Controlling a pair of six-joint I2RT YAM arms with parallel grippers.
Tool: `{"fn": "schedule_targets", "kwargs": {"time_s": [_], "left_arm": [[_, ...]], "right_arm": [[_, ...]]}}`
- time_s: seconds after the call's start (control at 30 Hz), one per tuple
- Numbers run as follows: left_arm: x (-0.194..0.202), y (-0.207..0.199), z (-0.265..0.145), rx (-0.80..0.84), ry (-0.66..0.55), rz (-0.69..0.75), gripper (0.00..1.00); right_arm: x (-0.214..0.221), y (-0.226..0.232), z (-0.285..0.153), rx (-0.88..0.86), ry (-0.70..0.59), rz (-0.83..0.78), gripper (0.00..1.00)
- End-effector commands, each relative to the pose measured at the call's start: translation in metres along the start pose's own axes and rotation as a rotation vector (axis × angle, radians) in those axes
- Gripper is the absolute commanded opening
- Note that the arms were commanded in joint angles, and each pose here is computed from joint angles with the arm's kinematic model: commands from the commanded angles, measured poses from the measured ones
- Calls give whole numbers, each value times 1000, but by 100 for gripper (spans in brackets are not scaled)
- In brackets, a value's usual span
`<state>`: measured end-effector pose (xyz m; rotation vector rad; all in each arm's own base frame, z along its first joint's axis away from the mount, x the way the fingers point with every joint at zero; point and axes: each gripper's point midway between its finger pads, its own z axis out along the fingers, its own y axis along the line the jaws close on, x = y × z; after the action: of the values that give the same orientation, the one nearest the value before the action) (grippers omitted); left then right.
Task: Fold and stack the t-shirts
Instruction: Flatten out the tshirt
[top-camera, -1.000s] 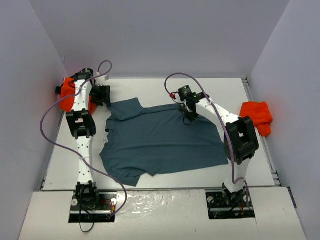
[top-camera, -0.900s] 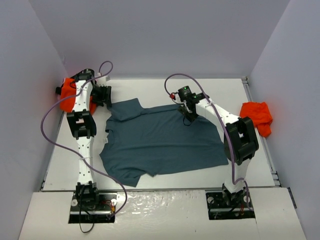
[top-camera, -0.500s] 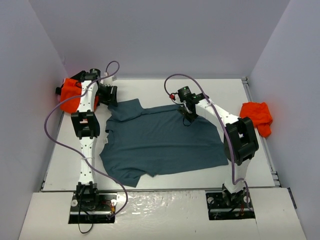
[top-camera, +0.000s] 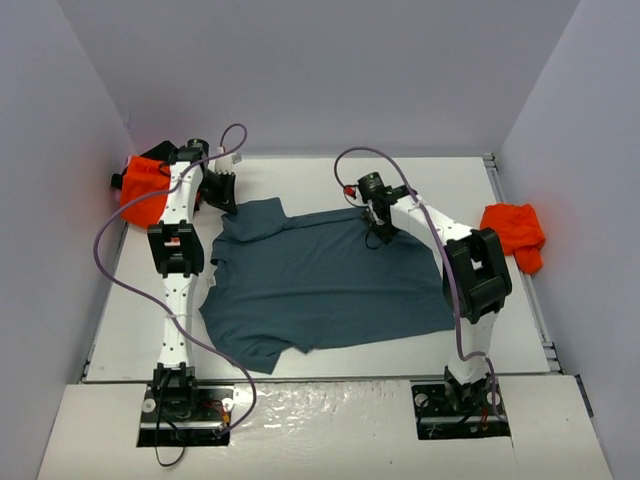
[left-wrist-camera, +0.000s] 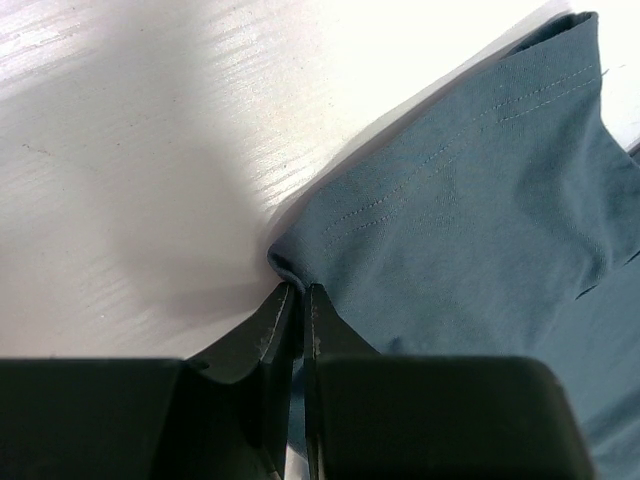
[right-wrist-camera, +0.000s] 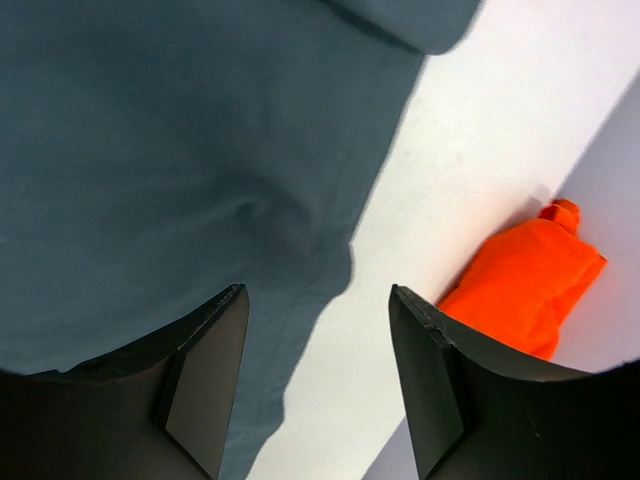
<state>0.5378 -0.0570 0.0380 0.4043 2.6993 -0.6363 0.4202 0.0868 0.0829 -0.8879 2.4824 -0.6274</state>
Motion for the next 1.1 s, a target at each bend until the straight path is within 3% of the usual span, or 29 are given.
{"fn": "schedule_targets", "kwargs": {"time_s": [0.0, 0.33, 0.9, 1.07], "left_arm": [[-1, 1, -17, -47, 5, 20, 0], [-11, -13, -48, -66, -32, 55, 0], [-9, -17, -53, -80, -18, 83, 0], [-7, -17, -50, -76, -8, 85, 0]], "right_arm": [[-12, -42, 4, 140, 3, 28, 55], [-24, -59, 62, 147, 55, -20, 52], [-62, -84, 85, 246, -2, -65, 50], [-60, -75, 102, 230, 11, -87, 43]]}}
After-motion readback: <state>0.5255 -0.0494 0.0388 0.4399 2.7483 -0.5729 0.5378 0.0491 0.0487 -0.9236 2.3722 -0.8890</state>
